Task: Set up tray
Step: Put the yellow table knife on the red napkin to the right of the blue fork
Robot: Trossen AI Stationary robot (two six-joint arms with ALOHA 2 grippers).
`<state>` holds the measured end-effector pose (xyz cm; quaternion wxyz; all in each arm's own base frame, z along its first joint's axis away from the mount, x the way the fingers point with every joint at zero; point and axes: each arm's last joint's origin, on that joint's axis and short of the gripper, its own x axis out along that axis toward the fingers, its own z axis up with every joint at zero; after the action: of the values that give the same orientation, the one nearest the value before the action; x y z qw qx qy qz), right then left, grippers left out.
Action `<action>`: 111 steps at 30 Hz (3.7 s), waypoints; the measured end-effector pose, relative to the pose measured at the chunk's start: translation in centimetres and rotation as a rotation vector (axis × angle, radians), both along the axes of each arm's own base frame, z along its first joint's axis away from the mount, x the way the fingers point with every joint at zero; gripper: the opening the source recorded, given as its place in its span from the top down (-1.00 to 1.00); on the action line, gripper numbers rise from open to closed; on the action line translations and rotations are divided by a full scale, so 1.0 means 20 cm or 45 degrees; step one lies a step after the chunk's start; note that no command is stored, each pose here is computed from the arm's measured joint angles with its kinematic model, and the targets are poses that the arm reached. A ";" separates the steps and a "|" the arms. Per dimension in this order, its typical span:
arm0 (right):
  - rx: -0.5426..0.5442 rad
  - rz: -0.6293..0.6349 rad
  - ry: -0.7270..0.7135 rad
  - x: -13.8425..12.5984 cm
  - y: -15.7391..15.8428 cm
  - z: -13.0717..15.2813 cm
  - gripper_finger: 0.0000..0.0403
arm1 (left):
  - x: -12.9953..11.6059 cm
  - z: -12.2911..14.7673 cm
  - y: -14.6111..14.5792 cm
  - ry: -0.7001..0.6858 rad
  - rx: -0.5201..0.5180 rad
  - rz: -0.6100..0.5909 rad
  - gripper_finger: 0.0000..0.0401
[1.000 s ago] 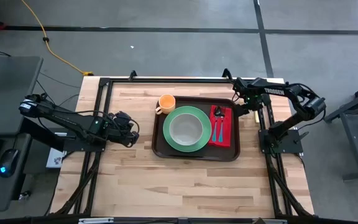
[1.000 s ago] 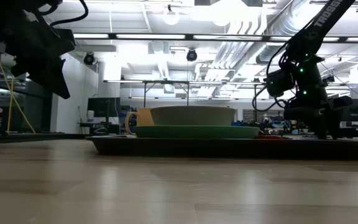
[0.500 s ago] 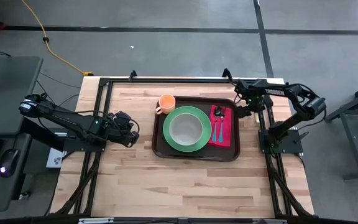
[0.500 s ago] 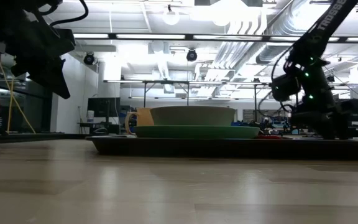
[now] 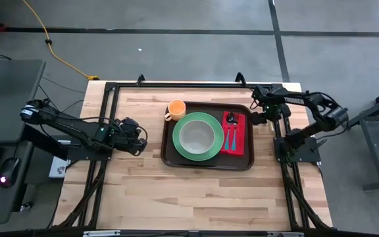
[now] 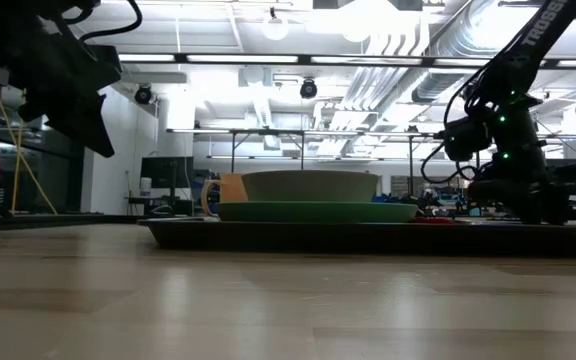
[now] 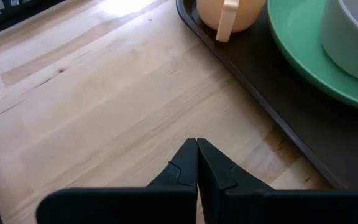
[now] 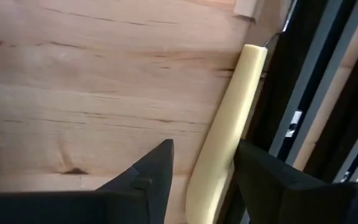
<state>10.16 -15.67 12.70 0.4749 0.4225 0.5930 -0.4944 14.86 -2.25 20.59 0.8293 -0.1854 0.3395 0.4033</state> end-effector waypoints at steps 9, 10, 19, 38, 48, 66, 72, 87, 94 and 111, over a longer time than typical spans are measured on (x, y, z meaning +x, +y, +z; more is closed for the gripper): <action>-0.004 -0.051 -0.040 0.01 0.00 0.00 0.45 | 0.00 0.00 0.00 -0.009 -0.003 0.004 0.85; -0.005 -0.056 -0.044 0.01 0.00 0.00 0.48 | 0.00 0.00 0.00 -0.009 -0.003 0.004 0.85; -0.003 -0.058 -0.062 0.01 0.00 0.00 0.84 | 0.00 0.00 0.00 -0.010 -0.002 0.005 0.85; 0.021 -0.247 -0.201 0.01 0.06 0.09 0.93 | 0.00 0.00 0.00 -0.002 0.004 -0.005 0.85; -0.070 -0.383 -0.412 -0.01 0.12 0.23 0.94 | 0.00 0.00 0.00 0.041 0.040 -0.063 0.85; -0.037 -0.411 -0.861 0.27 0.50 0.40 0.94 | 0.00 0.00 0.00 0.057 0.047 -0.071 0.85; 0.021 -0.455 -0.826 0.33 0.61 0.37 0.94 | 0.00 0.00 0.00 0.052 0.065 -0.063 0.85; 0.113 -0.542 -0.851 0.46 0.67 0.16 0.94 | 0.00 0.00 0.01 0.043 0.101 -0.048 0.85; 0.100 -0.556 -0.829 0.45 0.64 0.16 0.94 | 0.00 0.00 0.01 0.043 0.101 -0.048 0.85; 0.068 -0.549 -0.817 0.43 0.58 0.15 0.94 | 0.00 0.00 0.01 0.042 0.108 -0.045 0.85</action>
<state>18.85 -4.08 15.74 0.5102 0.6830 0.3245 -0.4098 14.83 -2.13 20.68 0.8377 -0.1373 0.3390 0.4056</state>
